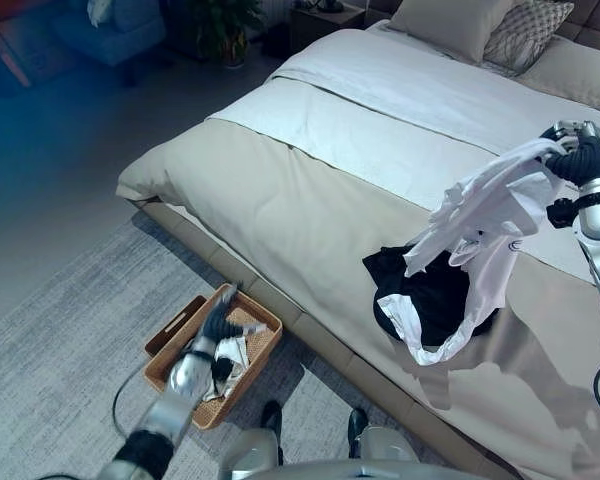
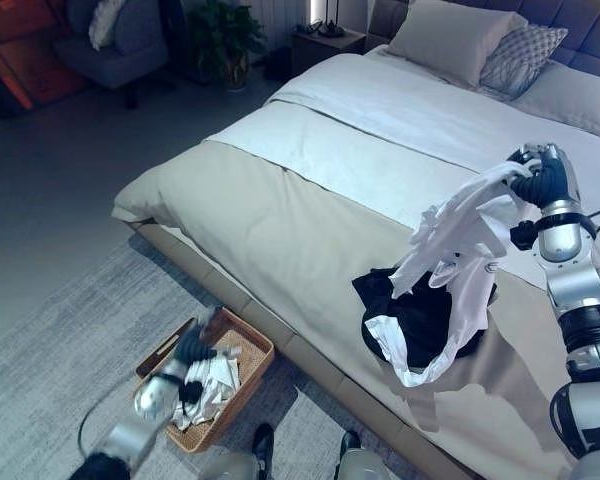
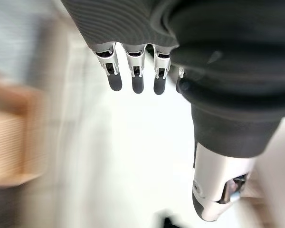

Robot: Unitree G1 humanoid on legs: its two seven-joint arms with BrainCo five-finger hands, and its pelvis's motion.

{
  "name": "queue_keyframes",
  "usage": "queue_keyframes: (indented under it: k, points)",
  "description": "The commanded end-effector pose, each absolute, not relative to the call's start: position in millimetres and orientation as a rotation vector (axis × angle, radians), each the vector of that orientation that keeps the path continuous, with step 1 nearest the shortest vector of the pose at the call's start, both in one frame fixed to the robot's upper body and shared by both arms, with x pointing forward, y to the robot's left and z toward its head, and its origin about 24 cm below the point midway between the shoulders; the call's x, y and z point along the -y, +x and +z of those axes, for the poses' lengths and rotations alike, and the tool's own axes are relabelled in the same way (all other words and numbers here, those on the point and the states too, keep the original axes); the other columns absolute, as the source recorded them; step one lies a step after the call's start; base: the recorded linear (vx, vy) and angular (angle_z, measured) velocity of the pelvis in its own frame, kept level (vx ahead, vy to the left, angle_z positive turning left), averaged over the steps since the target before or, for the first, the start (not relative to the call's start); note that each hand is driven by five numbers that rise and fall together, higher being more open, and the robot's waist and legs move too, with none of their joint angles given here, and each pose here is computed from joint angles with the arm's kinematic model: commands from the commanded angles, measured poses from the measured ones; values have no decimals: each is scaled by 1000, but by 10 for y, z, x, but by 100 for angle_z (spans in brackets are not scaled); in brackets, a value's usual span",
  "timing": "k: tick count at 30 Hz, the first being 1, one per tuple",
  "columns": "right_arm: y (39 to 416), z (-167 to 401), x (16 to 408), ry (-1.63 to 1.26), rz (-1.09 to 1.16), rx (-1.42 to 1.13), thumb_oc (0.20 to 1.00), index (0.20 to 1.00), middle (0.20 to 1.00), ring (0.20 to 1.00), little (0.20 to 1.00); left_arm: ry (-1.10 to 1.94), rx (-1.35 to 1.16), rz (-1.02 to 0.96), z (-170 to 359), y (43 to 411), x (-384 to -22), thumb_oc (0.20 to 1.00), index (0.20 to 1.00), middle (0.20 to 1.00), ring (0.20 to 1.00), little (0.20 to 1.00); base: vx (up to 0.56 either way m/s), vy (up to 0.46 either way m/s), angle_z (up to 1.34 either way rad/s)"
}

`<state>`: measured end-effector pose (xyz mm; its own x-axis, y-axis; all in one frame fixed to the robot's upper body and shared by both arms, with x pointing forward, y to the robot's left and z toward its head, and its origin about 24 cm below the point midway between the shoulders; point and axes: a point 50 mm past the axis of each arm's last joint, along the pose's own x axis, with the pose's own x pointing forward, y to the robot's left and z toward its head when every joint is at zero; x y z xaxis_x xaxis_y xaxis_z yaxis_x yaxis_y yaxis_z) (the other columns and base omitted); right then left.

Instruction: Pick up clothes into the bucket

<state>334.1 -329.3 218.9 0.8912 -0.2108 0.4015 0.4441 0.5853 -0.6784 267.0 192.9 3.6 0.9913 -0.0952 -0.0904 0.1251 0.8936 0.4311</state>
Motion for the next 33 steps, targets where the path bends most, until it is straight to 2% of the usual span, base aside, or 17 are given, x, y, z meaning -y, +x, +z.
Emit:
queue_keyframes:
  k: [1, 2, 7, 16, 27, 33]
  points:
    - [3336, 2700, 3072, -780, -424, 561, 200, 200, 200, 200, 200, 401, 106, -135, 388, 2835, -1800, 1000, 1000, 1000, 1000, 1000, 59, 1, -10]
    - [3315, 2848, 2997, -769, -427, 629, 200, 200, 200, 200, 200, 374, 189, -169, 587, 2918, -1672, 1000, 1000, 1000, 1000, 1000, 59, 1, -11]
    - [3239, 3236, 2862, -709, -455, 799, 200, 200, 200, 200, 200, 302, 318, -229, 919, 3036, -1433, 1000, 1000, 1000, 1000, 1000, 27, 0, -11]
    - [3018, 3820, 2597, -581, -447, 1081, 200, 200, 200, 200, 200, 253, 379, -316, 1104, 3130, -1115, 1000, 1000, 1000, 1000, 1000, 11, -1, -7]
    - [3108, 3576, 2167, -649, -200, 1049, 200, 200, 200, 200, 200, 169, 373, -431, 1211, 3229, -769, 1000, 1000, 1000, 1000, 1000, 0, 0, -5]
    - [3128, 3271, 1847, -680, -14, 1005, 200, 200, 200, 200, 200, -119, 351, -497, 1400, 3250, -458, 1000, 1000, 1000, 1000, 1000, 0, 0, 0]
